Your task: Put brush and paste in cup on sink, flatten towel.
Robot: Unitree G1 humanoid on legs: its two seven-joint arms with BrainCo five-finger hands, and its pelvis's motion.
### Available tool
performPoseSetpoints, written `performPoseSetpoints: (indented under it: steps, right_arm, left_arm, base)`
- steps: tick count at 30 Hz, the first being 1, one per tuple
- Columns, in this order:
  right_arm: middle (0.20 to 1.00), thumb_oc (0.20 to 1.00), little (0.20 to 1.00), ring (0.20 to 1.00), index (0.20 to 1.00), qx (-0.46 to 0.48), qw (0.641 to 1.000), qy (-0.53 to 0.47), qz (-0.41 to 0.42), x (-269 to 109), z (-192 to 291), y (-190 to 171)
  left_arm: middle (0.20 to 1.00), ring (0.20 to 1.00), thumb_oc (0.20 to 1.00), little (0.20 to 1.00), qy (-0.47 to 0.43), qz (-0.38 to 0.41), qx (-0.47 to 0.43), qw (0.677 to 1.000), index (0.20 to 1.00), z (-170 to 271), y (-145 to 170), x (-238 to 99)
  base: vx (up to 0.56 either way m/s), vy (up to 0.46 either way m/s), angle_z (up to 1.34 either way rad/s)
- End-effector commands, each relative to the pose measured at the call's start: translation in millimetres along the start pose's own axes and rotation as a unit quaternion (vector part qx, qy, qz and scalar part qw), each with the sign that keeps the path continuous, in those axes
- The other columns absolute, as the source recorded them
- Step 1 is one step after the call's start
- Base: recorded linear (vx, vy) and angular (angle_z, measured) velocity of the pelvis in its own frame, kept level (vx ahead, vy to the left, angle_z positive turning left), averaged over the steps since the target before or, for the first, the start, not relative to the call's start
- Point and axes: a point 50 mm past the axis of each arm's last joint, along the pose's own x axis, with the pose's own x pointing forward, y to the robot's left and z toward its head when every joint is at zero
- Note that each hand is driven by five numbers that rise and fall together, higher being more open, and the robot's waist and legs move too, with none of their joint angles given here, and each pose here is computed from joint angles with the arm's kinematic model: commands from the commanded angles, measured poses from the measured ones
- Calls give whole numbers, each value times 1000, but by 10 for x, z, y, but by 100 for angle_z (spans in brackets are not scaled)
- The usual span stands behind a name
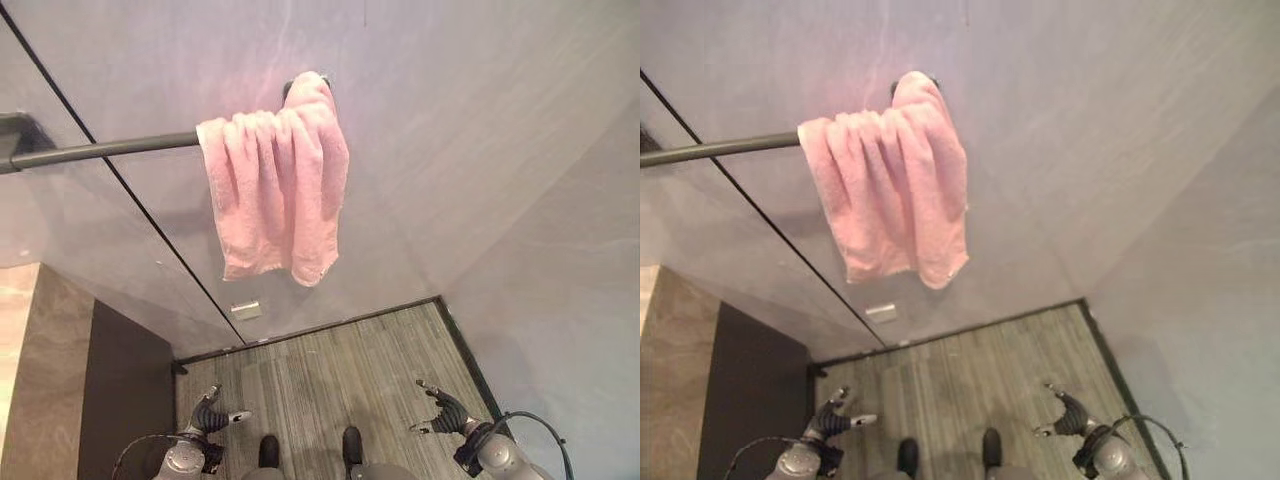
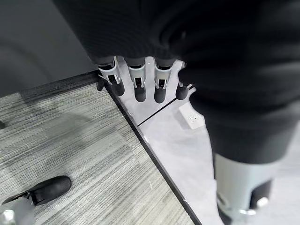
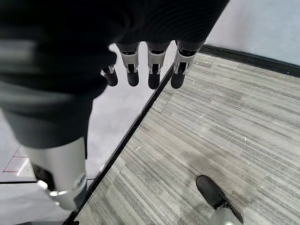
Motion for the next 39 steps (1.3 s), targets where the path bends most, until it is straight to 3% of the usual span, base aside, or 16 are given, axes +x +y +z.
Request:
performPoseSetpoints:
  steps: [1,8,11,22,33,39]
  right_arm:
    - [1000,1000,1000,1000,1000,17,1000,-10,-18,-28,0,-51]
    - [1000,1000,1000,1000,1000,40,999,17,-29,-50,-105,-23]
    - [1000,1000,1000,1000,1000,75,993,-39,-80,-39,115,-264]
    - [1000,1000,1000,1000,1000,85,986,-40,-139,-150,49,-500]
    - [1000,1000,1000,1000,1000,91,964,-102,-228,-363,214,-1184]
    - [1000,1000,1000,1000,1000,98,957,-161,-219,-443,456,-1584]
  left_arm:
    - [1000,1000,1000,1000,-40,8,7,999,1000,232,111,100]
    - [1000,1000,1000,1000,-35,0,7,999,1000,190,101,74]
    - [1000,1000,1000,1000,-67,10,6,998,1000,307,233,60]
    - [1000,1000,1000,1000,-95,31,-24,995,1000,368,351,-3]
    - [1000,1000,1000,1000,-182,43,-29,982,1000,729,596,-100]
    - [1000,1000,1000,1000,-240,38,-12,970,1000,1031,769,-164]
  base:
    - [-64,69,47]
    - [-7,105,21]
    - [-82,128,-17]
    - [46,-95,17]
    - [30,-57,7]
    - [0,0,0]
